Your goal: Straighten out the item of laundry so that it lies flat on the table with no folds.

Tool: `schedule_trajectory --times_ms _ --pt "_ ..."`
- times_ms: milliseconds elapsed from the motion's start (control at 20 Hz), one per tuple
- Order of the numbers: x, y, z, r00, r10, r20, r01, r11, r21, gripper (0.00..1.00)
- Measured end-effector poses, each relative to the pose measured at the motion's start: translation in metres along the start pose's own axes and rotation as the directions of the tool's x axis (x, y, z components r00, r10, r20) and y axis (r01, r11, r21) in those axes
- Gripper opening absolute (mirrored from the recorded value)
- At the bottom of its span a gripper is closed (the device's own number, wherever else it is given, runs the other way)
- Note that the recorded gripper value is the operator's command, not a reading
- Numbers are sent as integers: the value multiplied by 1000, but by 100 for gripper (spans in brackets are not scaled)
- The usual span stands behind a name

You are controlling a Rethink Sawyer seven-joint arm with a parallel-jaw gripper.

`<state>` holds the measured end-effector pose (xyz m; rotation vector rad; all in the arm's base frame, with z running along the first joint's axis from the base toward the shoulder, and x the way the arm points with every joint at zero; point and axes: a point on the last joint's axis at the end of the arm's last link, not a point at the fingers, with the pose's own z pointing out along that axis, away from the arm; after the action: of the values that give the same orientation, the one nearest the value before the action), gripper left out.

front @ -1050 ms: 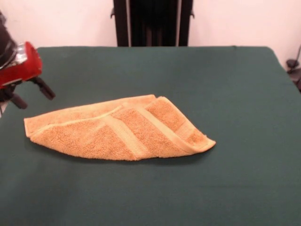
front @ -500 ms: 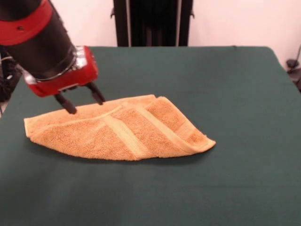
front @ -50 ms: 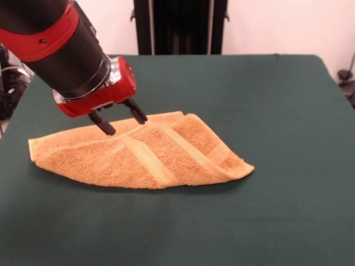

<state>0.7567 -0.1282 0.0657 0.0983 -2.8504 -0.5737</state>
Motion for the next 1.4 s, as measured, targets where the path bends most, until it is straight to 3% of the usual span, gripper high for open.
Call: schedule_trajectory --times_ms 300,850,1200,1400 --pt "4 -3 -4 1000 23 -13 -24 999 -22 100" --pt "20 -3 -10 994 59 -96 -67 994 -86 100" --pt "35 1 9 987 82 -136 -99 987 -124 100" --pt "38 3 22 988 95 -124 -110 986 -125 100"
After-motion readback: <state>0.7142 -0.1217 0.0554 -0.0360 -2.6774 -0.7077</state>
